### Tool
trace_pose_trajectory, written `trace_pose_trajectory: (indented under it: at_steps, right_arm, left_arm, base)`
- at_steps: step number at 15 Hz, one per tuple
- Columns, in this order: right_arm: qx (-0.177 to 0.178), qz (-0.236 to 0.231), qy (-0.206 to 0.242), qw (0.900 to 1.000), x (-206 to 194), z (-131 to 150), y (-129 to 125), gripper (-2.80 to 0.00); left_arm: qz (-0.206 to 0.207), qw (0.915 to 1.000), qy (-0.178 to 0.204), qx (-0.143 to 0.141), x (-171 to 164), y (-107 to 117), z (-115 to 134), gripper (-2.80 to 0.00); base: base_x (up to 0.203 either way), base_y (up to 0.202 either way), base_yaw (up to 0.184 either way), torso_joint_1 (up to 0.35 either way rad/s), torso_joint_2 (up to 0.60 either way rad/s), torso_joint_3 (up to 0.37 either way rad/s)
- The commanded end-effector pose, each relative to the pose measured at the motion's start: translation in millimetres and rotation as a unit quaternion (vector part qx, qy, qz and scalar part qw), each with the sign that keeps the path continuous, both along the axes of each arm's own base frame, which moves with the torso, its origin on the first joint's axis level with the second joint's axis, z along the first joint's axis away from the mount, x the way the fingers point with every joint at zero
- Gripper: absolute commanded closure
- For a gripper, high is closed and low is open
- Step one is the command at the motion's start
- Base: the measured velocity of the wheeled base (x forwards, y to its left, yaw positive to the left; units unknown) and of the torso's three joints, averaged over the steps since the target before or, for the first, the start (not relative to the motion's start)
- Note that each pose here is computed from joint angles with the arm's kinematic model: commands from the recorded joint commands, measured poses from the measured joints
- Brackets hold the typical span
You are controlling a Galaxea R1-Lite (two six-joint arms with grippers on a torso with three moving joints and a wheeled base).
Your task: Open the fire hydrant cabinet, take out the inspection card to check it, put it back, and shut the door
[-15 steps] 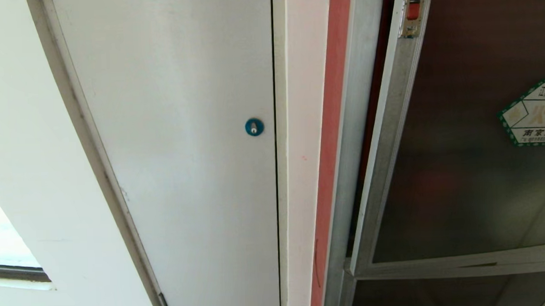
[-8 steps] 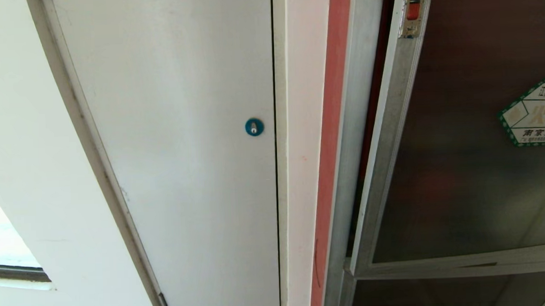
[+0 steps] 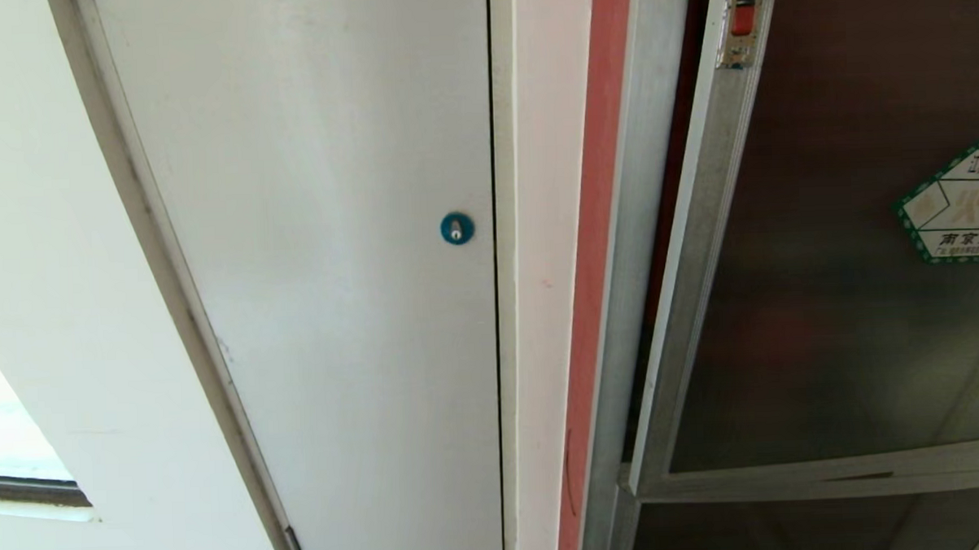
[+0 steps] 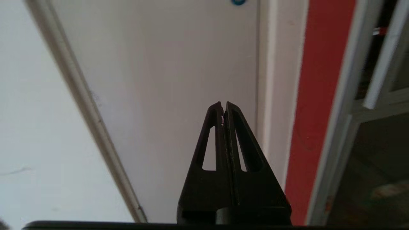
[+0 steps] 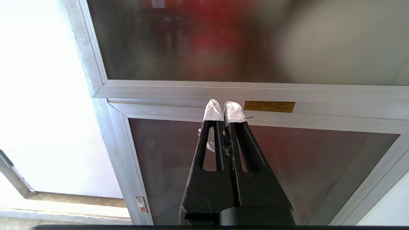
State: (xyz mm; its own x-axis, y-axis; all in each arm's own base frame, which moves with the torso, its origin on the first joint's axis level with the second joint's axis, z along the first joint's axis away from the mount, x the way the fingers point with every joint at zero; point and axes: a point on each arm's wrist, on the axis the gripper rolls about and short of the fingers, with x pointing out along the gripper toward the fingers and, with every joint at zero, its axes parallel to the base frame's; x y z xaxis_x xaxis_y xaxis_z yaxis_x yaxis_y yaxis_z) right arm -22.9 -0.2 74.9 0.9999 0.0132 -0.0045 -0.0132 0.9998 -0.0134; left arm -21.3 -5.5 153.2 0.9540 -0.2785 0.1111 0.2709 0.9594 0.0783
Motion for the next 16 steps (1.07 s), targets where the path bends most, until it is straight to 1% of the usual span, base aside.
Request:
trace_pose_trajectory:
  at_steps: [1,2,3,4,5,6,7,8,9,10,12,14,15,16]
  right_arm:
    - [0.000,0.000,0.001,1.000,0,0,0,0.00]
    - [0.000,0.000,0.001,1.000,0,0,0,0.00]
    - [0.000,0.000,0.002,1.000,0,0,0,0.00]
    - [0.000,0.000,0.001,1.000,0,0,0,0.00]
    - [0.000,0.000,0.001,1.000,0,0,0,0.00]
    - [0.000,0.000,0.002,1.000,0,0,0,0.00]
    - [0.000,0.000,0.002,1.000,0,0,0,0.00]
    - [0.000,0.000,0.002,1.000,0,0,0,0.00]
    - [0.000,0.000,0.001,1.000,0,0,0,0.00]
    - [0.000,0.000,0.001,1.000,0,0,0,0.00]
    - [0.000,0.000,0.001,1.000,0,0,0,0.00]
    - [0.000,0.000,0.001,1.000,0,0,0,0.00]
    - [0.000,0.000,0.001,1.000,0,0,0,0.00]
    - [0.000,0.000,0.001,1.000,0,0,0,0.00]
  left_arm:
    - [-0.062,0.9960,0.065,0.004,37,-3,43,0.00]
    - [-0.101,0.9919,0.077,0.006,52,-5,60,0.00]
    - [-0.153,0.9842,0.089,0.008,68,-8,76,0.00]
    - [-0.205,0.9737,0.099,0.010,84,-12,88,0.00]
    - [-0.257,0.9600,0.111,0.012,98,-18,97,0.00]
    - [-0.315,0.9408,0.123,0.015,112,-29,102,0.00]
    - [-0.362,0.9214,0.139,0.018,124,-41,104,0.00]
    - [-0.399,0.9041,0.152,0.022,134,-53,105,0.00]
    - [-0.427,0.8893,0.162,0.025,142,-64,107,0.00]
    - [-0.445,0.8792,0.168,0.027,149,-73,109,0.00]
    - [-0.458,0.8700,0.180,0.030,166,-87,111,0.00]
    - [-0.476,0.8572,0.195,0.035,182,-105,110,0.00]
    - [-0.488,0.8503,0.193,0.039,188,-118,108,0.00]
    - [-0.491,0.8510,0.181,0.044,191,-133,107,0.00]
  base:
    - [0.000,0.000,0.000,0.000,0.00,0.000]
    - [0.000,0.000,0.000,0.000,0.00,0.000]
    - [0.000,0.000,0.000,0.000,0.00,0.000]
    - [0.000,0.000,0.000,0.000,0.00,0.000]
    - [0.000,0.000,0.000,0.000,0.00,0.000]
    - [0.000,0.000,0.000,0.000,0.00,0.000]
    - [0.000,0.000,0.000,0.000,0.00,0.000]
    - [0.000,0.000,0.000,0.000,0.00,0.000]
    - [0.000,0.000,0.000,0.000,0.00,0.000]
    - [0.000,0.000,0.000,0.000,0.00,0.000]
    - [0.000,0.000,0.000,0.000,0.00,0.000]
    - [0.000,0.000,0.000,0.000,0.00,0.000]
    - [0.000,0.000,0.000,0.000,0.00,0.000]
    - [0.000,0.000,0.000,0.000,0.00,0.000]
